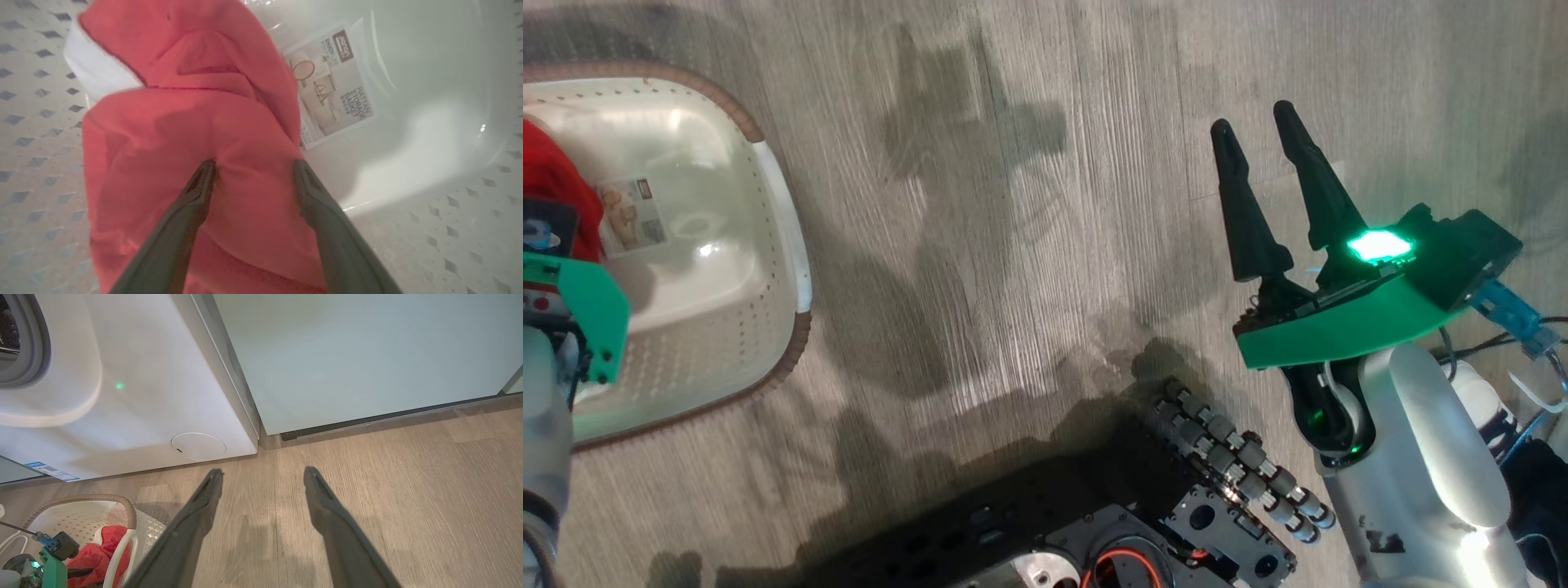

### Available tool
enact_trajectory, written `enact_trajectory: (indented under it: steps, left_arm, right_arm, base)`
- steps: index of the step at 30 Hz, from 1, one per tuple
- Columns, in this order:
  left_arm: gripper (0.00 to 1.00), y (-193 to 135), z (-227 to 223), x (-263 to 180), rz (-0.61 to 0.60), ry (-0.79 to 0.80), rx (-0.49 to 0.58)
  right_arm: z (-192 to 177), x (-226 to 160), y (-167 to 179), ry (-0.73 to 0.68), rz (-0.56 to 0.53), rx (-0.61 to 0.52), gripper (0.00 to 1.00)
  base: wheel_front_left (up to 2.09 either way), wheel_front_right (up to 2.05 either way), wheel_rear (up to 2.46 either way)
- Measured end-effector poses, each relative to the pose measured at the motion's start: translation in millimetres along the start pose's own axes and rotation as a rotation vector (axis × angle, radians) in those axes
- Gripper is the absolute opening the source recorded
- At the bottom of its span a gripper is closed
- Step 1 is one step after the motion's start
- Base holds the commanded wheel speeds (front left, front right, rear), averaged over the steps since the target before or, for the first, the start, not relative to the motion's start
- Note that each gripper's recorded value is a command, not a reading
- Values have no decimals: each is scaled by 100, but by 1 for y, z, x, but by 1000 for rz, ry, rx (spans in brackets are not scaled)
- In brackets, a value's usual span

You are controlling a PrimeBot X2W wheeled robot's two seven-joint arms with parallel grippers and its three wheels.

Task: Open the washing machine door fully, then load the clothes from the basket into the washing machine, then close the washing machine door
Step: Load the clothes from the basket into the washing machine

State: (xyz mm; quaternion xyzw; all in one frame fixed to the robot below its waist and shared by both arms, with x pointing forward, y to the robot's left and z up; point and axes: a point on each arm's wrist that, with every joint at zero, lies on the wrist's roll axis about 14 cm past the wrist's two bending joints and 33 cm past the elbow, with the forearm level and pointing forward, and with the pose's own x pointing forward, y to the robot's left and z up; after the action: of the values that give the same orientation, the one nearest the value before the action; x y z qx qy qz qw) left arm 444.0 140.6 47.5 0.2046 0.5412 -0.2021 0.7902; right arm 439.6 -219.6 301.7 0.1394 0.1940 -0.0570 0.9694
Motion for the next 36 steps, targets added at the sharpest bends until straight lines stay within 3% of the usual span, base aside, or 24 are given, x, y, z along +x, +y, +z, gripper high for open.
enact_trajectory:
  steps: [7, 17, 18, 20, 36]
  left_arm:
    - [100, 13, -15, 8, 43, 93, 88]
    - [100, 19, -22, 17, 52, 141, 93]
    - [63, 20, -24, 18, 53, 150, 91]
    - [0, 20, -26, 19, 49, 157, 82]
    - [0, 24, -10, 8, 49, 76, 43]
  right_arm:
    - [-10, 3, 0, 22, 1, 2, 100]
    - [-22, 7, 3, 46, 13, 1, 100]
    - [-24, 7, 3, 49, 12, 1, 100]
    - [-26, 8, 3, 53, 13, 2, 100]
    - [0, 15, 14, -10, 54, -9, 100]
  base:
    - [0, 0, 0]
    - [0, 0, 0]
    - [0, 0, 0]
    - [0, 0, 0]
    - [0, 0, 0]
